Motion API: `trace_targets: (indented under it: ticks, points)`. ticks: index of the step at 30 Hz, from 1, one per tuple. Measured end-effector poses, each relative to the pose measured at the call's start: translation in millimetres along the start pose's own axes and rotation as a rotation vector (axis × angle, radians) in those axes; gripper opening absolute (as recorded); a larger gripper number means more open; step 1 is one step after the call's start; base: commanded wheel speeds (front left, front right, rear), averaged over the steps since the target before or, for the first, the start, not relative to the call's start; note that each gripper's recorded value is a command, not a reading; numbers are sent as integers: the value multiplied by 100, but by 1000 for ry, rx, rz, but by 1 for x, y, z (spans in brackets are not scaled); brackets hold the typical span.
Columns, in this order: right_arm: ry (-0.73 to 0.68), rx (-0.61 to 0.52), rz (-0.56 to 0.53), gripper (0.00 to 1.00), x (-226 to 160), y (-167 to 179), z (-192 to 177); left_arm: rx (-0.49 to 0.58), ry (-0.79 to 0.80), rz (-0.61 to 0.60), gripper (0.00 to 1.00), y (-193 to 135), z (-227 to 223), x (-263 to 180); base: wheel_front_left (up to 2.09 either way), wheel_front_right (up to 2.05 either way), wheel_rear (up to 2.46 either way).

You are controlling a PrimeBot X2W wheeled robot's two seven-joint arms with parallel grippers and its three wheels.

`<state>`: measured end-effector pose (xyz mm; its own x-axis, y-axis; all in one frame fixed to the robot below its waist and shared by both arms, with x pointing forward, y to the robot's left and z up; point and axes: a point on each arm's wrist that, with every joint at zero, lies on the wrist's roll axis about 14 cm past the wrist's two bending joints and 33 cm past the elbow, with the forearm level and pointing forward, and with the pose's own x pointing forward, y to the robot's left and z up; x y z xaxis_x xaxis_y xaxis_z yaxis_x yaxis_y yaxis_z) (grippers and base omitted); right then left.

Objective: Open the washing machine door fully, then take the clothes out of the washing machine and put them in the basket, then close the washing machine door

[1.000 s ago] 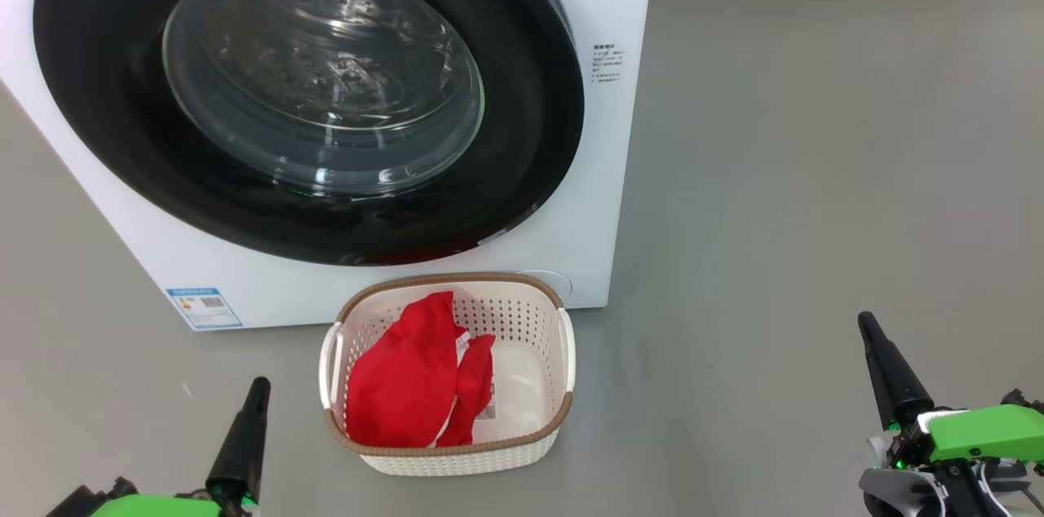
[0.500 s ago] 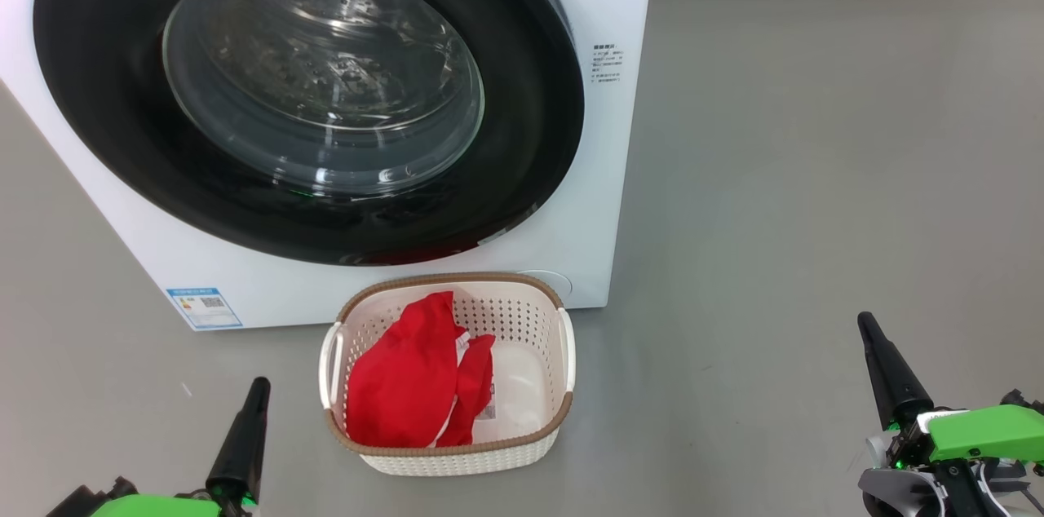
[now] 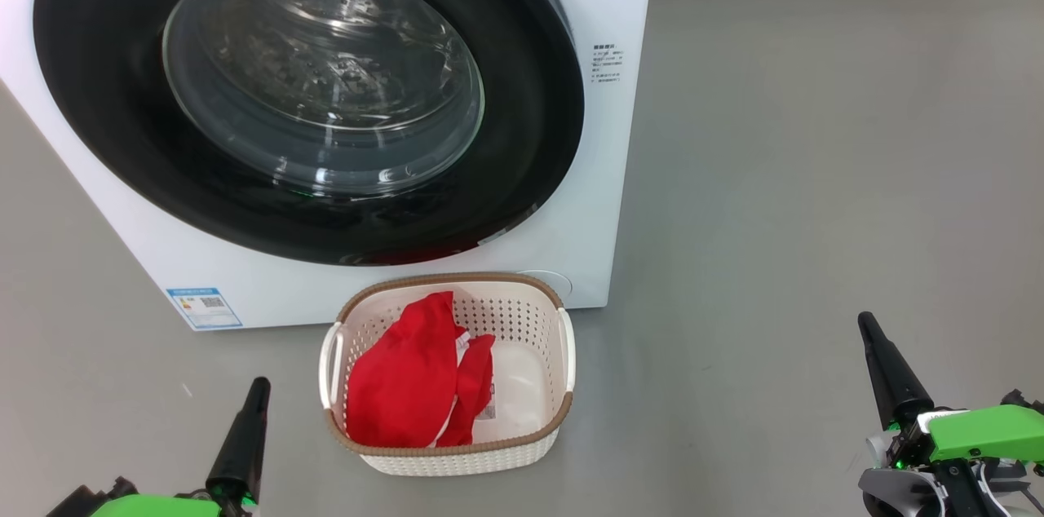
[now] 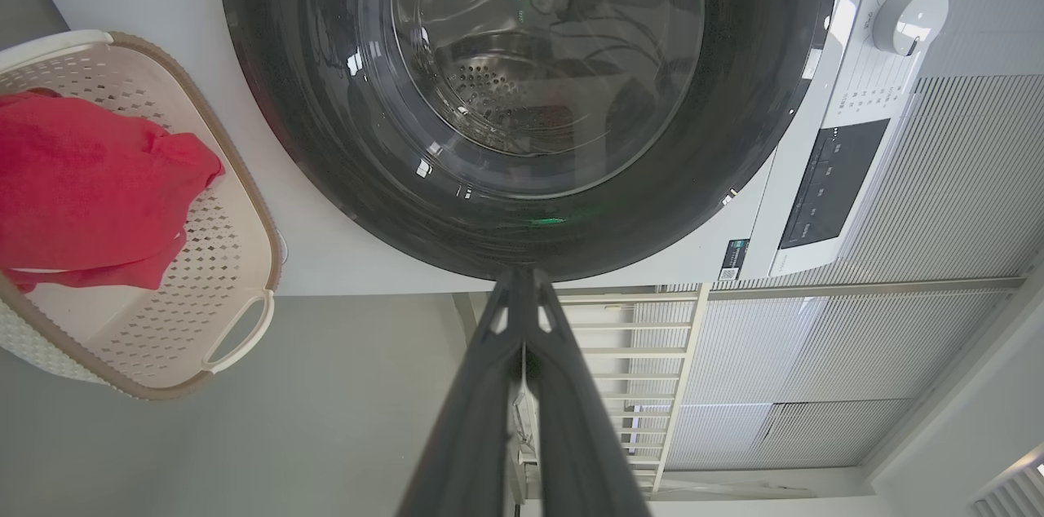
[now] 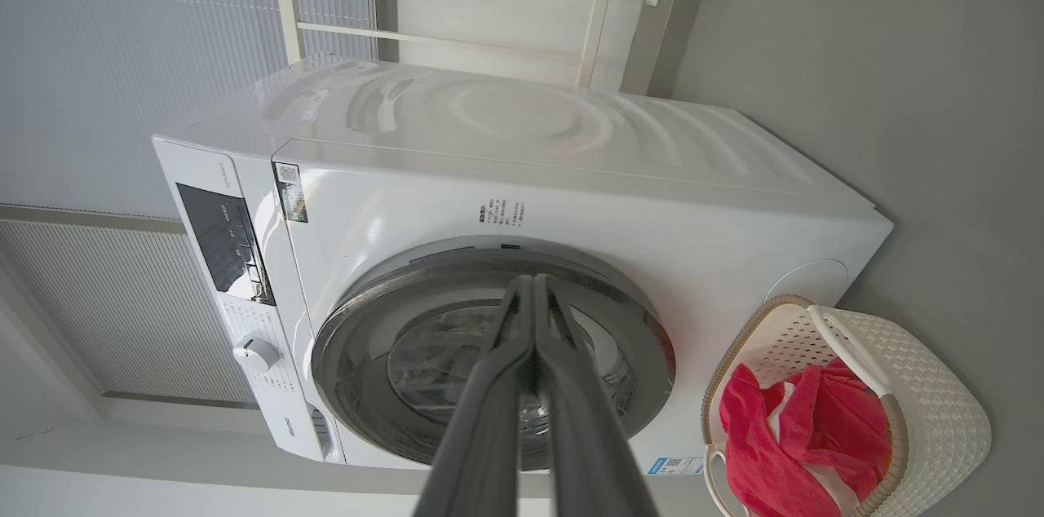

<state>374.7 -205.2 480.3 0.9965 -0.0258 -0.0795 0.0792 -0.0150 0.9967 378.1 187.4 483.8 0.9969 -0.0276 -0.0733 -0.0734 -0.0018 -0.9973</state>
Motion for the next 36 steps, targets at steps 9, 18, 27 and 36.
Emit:
trace_targets:
  ticks: [9,18,27,36]
  points:
    - [-1,0,0,0,0,0,0,0,0,0,0,0,0,0,0,0,0]
    - [-1,0,0,0,0,0,0,0,0,0,0,0,0,0,0,0,0]
    - [-1,-1,0,0,0,0,0,0,0,0,0,0,0,0,0,0,0]
    - [-2,0,0,0,0,0,1,0,0,0,0,0,0,0,0,0,0]
